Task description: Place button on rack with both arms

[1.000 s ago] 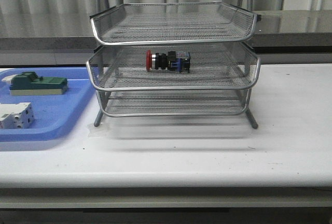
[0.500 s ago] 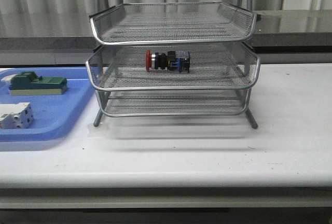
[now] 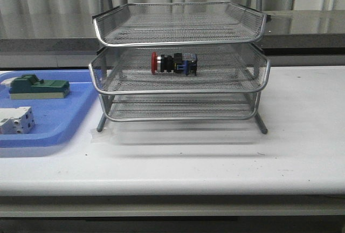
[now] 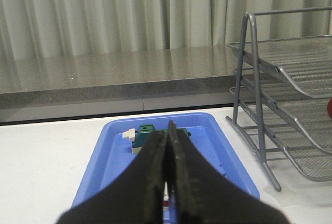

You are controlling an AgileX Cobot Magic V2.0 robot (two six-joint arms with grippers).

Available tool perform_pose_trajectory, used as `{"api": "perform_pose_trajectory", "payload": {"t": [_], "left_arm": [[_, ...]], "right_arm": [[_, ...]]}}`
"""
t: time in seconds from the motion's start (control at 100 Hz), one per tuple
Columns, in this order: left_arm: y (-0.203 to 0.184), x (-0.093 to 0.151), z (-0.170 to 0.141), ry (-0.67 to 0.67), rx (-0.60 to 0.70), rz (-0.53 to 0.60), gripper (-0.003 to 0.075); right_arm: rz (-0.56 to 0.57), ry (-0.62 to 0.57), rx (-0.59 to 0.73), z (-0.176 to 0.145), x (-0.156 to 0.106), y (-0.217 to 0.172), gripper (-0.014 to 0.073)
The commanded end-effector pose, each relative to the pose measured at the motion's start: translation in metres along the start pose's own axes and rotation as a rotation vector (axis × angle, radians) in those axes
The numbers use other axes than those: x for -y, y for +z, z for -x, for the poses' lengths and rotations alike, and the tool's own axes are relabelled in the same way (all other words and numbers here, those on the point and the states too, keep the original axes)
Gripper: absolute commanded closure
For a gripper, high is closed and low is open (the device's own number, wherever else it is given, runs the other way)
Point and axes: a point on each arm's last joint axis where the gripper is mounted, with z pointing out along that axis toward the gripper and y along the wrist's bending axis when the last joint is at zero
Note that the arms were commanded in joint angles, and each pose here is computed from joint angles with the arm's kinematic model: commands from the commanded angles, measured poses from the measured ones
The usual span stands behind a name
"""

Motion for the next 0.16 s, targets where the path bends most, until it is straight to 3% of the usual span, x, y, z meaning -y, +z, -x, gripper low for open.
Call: {"api": "perform_pose_trajectory", "payload": {"t": [0.0,0.15], "left_arm": [[-0.0016,0.0009,-0.0066,-0.02,0.068,-0.003,0.074],[-0.0016,0.0009,-0.0066,-0.02,0.068,-0.003,0.074]], "right_arm": [[0.007,-0.009,0.119,0.0133,-0.0007,-0.003,0.0655],[0.007,-0.009,0.119,0.0133,-0.0007,-0.003,0.0655]]}}
